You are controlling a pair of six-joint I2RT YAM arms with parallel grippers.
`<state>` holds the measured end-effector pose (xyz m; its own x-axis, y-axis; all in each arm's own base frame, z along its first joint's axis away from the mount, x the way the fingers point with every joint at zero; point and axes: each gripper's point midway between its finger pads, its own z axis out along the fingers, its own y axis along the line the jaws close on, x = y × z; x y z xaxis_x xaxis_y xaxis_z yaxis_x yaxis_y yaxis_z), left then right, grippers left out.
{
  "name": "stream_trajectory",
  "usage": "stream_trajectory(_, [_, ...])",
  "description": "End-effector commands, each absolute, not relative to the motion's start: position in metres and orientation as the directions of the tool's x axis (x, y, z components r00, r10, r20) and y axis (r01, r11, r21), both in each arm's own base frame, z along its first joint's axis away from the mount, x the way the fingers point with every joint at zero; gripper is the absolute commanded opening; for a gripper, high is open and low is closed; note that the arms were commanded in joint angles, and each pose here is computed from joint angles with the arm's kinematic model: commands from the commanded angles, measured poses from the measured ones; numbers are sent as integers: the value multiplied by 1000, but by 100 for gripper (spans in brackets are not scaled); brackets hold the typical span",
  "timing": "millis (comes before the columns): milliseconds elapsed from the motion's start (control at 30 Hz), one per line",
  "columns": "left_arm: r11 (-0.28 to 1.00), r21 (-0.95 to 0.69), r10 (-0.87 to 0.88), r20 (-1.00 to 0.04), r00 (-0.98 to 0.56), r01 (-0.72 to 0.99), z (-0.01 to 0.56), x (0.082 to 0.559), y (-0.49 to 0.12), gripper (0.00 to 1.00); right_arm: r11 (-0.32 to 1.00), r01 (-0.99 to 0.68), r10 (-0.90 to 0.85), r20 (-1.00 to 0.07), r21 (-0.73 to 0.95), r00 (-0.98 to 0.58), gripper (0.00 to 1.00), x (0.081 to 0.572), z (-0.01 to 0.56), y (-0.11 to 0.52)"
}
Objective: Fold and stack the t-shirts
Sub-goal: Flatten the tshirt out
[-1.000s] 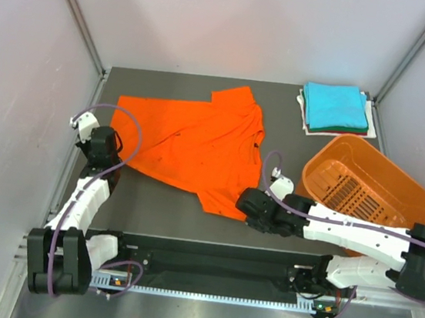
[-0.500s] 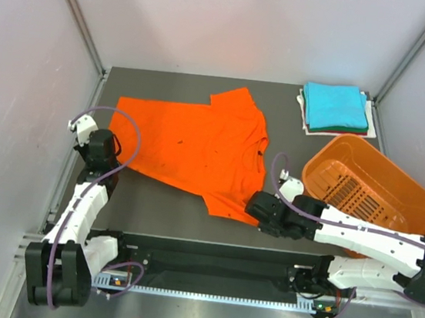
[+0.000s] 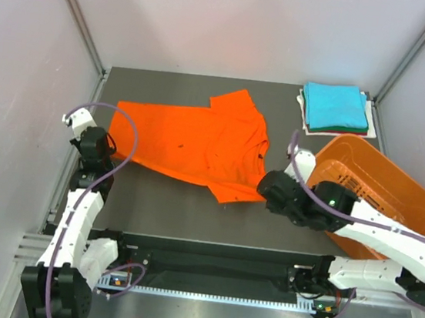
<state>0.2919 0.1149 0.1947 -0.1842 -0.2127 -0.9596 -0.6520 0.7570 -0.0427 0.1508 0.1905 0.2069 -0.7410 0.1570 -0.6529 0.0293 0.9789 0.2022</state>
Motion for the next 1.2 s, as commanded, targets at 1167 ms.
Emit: stream_trajectory(1167, [983, -179, -126, -823, 554, -41, 649, 300, 30, 0, 890, -374, 256, -964, 261, -64, 0, 327, 542, 152])
